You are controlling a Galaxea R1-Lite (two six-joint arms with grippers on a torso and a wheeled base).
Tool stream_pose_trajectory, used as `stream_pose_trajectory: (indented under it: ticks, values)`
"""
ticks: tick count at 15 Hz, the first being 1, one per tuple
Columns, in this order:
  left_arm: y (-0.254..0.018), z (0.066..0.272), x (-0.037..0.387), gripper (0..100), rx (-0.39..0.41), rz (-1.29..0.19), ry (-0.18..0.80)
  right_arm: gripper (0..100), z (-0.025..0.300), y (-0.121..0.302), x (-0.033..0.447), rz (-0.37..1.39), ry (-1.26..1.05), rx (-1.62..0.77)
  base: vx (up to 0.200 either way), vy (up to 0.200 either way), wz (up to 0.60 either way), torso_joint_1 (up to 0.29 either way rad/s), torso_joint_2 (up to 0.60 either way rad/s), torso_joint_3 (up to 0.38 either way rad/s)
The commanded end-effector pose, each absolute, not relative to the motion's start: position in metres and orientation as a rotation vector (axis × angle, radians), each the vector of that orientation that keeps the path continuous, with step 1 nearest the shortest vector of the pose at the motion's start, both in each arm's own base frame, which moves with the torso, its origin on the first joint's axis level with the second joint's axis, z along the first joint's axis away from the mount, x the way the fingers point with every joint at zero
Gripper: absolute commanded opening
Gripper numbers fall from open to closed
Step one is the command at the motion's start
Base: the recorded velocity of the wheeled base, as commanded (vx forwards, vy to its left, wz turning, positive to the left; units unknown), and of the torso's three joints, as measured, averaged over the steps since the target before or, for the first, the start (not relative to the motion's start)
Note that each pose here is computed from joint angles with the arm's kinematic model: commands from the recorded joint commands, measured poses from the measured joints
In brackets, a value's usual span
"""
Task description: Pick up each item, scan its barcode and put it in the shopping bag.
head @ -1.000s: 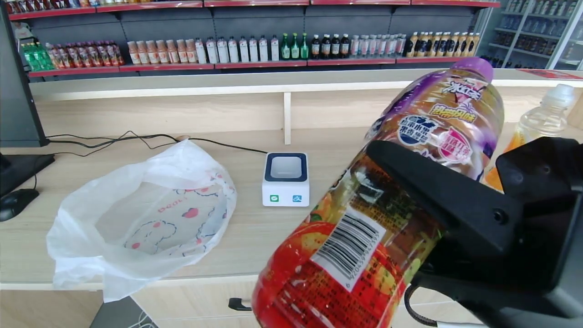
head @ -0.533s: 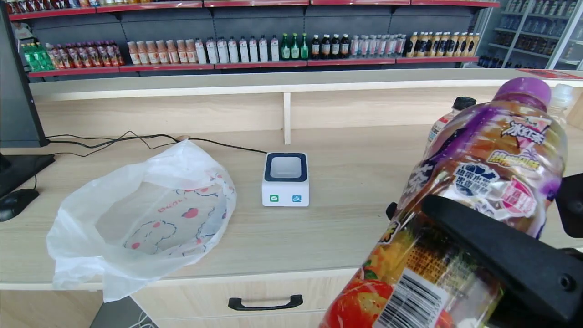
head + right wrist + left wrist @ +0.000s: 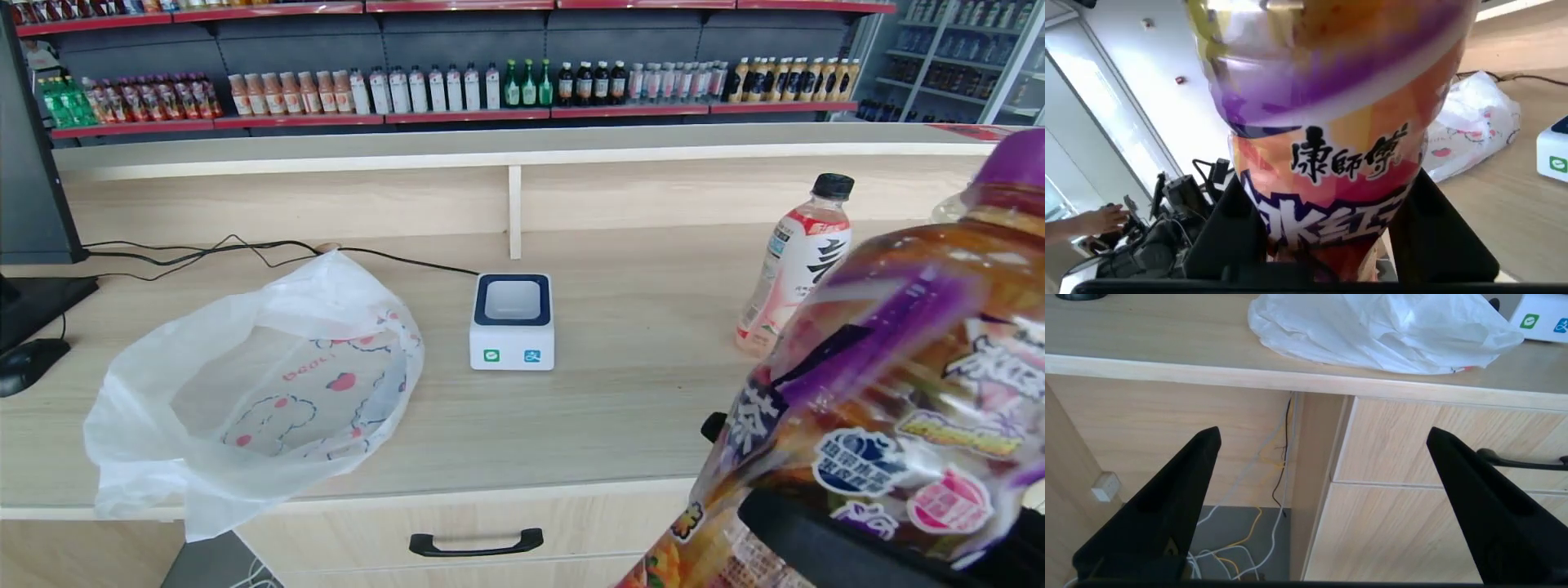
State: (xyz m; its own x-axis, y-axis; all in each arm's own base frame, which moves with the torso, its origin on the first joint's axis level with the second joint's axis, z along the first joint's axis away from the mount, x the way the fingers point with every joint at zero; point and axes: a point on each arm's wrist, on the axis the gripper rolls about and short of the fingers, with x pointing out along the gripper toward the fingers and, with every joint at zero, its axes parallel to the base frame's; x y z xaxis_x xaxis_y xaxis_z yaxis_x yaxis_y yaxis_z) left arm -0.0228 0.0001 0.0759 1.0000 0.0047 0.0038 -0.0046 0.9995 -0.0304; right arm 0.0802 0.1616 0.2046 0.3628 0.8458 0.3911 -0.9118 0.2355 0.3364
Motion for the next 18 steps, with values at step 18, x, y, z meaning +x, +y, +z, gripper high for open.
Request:
stream_pose_trajectory:
  ticks: [18]
  values:
    - [0.0,0.076,-0.023,100,-0.031,0.005,-0.005,0,0.17,0.08,0.121,0.394,-0.249,0.108,0.0,0.0,0.0,0.0,0.0,0.0]
